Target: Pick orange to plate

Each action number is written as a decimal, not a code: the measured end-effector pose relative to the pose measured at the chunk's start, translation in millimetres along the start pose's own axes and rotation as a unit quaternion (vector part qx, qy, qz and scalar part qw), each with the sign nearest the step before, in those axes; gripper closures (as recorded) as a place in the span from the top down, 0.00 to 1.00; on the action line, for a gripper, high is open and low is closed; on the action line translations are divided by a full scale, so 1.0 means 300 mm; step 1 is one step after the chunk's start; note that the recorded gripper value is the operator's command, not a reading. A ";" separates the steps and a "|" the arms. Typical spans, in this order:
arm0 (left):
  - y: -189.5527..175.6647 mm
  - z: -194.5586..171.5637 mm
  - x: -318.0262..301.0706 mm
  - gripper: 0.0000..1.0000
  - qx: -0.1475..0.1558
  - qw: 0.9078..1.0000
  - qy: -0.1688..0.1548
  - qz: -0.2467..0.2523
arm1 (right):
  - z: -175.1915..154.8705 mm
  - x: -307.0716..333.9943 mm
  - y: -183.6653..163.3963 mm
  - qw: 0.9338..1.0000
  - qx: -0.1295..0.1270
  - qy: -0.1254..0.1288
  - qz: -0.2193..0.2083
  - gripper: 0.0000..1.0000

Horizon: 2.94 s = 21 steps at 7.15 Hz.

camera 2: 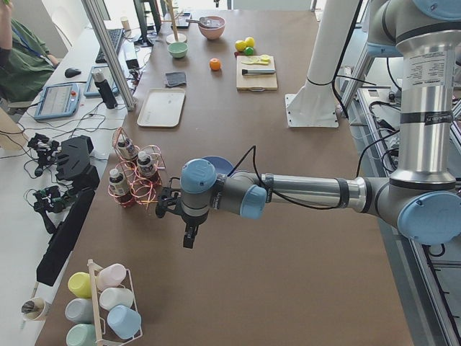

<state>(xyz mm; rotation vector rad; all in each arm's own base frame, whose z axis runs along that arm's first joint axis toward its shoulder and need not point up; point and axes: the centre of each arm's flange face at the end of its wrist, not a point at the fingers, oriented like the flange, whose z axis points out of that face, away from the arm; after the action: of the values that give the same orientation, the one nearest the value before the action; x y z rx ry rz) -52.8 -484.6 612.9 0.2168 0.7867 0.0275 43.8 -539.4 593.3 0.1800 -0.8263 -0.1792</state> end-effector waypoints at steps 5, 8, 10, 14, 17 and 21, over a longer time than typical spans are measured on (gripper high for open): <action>0.015 0.007 -0.011 0.98 -0.005 1.000 -0.003 -0.007 | 0.012 0.011 0.020 1.000 -0.006 -0.001 0.006 1.00; 0.021 0.012 -0.017 0.98 -0.006 1.000 -0.005 -0.009 | 0.013 0.010 0.025 1.000 -0.006 -0.004 0.007 1.00; 0.025 0.015 -0.021 0.98 -0.007 1.000 -0.005 -0.009 | 0.010 0.007 0.022 1.000 -0.005 -0.004 0.006 1.00; 0.022 0.015 -0.017 0.98 -0.007 1.000 -0.005 -0.009 | 0.010 0.005 0.034 1.000 -0.005 -0.010 0.007 1.00; 0.016 0.013 -0.013 0.98 -0.006 1.000 -0.004 -0.008 | 0.010 0.005 0.036 1.000 -0.005 -0.011 0.007 1.00; 0.005 0.013 -0.007 0.98 -0.006 1.000 -0.004 -0.006 | 0.010 0.005 0.035 1.000 -0.004 -0.011 0.007 1.00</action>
<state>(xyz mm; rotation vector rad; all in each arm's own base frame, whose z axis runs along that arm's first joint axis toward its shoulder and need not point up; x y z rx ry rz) -51.4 -484.1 617.2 0.2014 0.7794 0.0202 43.5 -529.9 598.6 0.1640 -0.8483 -0.1716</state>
